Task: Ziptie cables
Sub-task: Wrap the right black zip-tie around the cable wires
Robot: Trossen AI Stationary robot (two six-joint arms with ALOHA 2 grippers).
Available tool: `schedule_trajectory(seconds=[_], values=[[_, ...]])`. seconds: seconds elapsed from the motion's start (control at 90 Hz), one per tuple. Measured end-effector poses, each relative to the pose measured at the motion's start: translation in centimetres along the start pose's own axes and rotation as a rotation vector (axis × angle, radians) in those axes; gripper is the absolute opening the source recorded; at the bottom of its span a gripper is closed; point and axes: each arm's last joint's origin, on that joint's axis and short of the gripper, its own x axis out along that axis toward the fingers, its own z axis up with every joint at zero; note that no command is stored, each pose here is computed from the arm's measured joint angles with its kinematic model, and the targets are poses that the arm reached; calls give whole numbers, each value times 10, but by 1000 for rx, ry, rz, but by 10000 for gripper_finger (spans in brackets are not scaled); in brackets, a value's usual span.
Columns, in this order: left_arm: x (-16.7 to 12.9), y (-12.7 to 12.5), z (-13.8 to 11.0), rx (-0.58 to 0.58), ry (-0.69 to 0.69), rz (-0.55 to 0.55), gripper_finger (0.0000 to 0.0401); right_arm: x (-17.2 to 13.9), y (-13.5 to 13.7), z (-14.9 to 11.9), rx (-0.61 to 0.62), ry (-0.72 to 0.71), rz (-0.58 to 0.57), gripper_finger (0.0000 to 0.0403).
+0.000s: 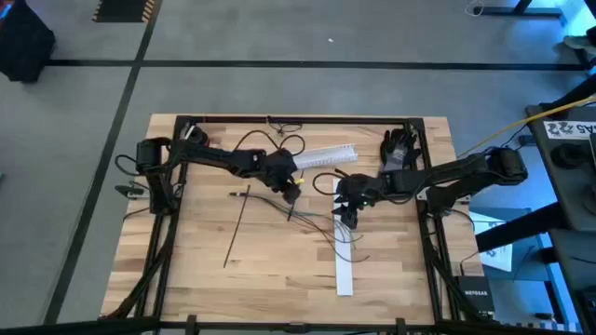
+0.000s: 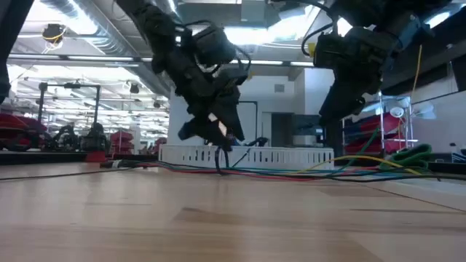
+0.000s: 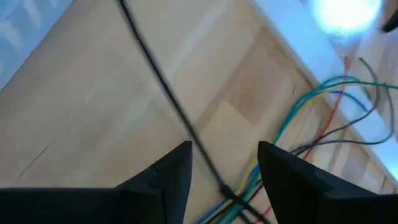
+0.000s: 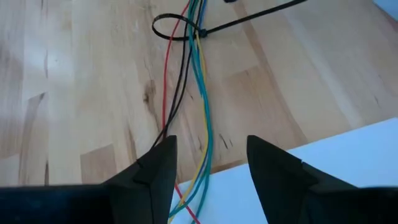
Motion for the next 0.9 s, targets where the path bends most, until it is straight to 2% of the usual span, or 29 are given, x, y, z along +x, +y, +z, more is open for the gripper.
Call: schedule_trajectory(seconds=[0.333,0.5,0.633,0.767,0.9], values=[[23,14,-24,1,-25,-30,174,0,-1,3,-8,-45,-42,186],[36,11,-21,9,-70,-123,174,0,0,3,-8,-46,-42,186],[36,10,-21,36,-81,-133,171,0,-1,3,-3,-42,-43,186],[37,9,-22,100,-70,-146,137,0,0,3,-3,-48,-43,186],[37,6,-24,155,-68,-153,69,0,0,4,-3,-59,-47,186]])
